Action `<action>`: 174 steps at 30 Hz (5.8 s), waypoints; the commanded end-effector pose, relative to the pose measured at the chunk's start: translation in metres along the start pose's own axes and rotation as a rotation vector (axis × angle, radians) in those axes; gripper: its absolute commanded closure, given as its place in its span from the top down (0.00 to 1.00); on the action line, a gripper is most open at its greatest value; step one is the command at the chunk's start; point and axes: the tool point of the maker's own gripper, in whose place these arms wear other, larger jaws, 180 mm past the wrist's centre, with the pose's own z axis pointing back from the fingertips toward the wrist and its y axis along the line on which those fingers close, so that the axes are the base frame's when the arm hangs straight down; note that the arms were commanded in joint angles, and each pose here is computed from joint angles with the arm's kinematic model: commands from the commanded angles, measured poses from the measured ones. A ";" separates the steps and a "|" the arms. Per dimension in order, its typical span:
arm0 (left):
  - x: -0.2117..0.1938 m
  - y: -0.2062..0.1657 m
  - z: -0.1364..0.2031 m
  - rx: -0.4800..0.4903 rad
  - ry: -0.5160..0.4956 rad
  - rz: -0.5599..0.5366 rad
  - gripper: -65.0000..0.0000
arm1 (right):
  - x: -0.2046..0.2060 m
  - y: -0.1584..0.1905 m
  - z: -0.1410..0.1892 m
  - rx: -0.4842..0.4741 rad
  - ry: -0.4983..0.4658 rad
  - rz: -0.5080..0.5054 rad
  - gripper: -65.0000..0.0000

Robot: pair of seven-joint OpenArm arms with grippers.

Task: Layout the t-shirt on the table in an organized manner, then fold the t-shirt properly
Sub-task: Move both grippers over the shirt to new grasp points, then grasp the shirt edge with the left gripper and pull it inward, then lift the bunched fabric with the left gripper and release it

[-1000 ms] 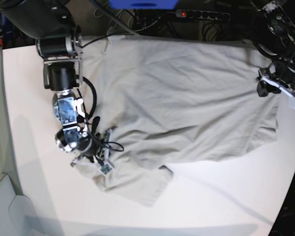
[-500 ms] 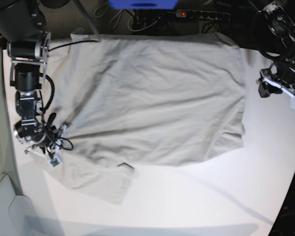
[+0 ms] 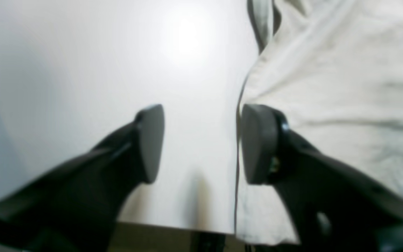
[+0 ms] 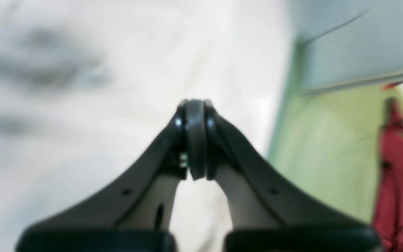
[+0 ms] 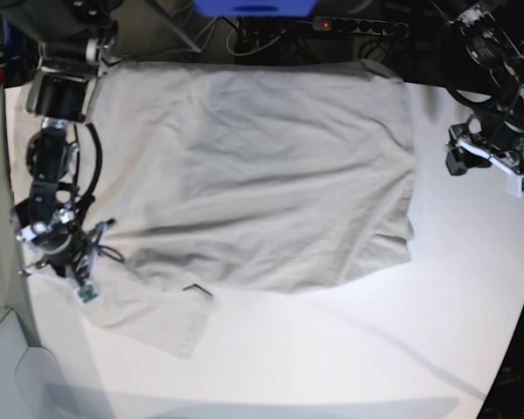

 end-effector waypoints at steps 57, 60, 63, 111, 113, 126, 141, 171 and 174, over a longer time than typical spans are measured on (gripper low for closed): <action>0.107 -0.117 -0.149 -0.380 -0.137 0.109 0.29 | -0.086 0.167 0.065 0.251 0.152 0.030 0.00; 0.135 -0.140 -0.125 -0.418 -0.218 0.040 0.28 | -0.086 0.167 0.065 0.251 0.152 0.030 0.00; 0.139 -0.163 -0.106 -0.458 -0.236 -0.002 0.22 | -0.086 0.167 0.065 0.250 0.153 0.031 0.00; 0.075 -0.115 -0.154 -0.385 -0.085 0.194 0.01 | -0.093 0.171 0.067 0.261 0.167 0.033 0.00; 0.082 -0.115 -0.150 -0.392 -0.111 0.192 0.00 | -0.093 0.171 0.067 0.261 0.166 0.033 0.00; 0.148 -0.225 -0.028 -0.694 -0.429 -0.026 0.00 | -0.091 0.170 0.066 0.258 0.161 0.033 0.00; -0.025 -0.301 -0.071 -0.698 0.010 -0.393 0.00 | -0.094 0.165 0.066 0.249 0.168 0.045 0.00; -0.021 -0.277 -0.028 -0.551 -0.127 -0.488 0.54 | -0.093 0.163 0.065 0.247 0.164 0.046 0.00; -0.029 -0.268 -0.036 -0.536 -0.091 -0.462 0.53 | -0.093 0.162 0.065 0.246 0.163 0.046 0.00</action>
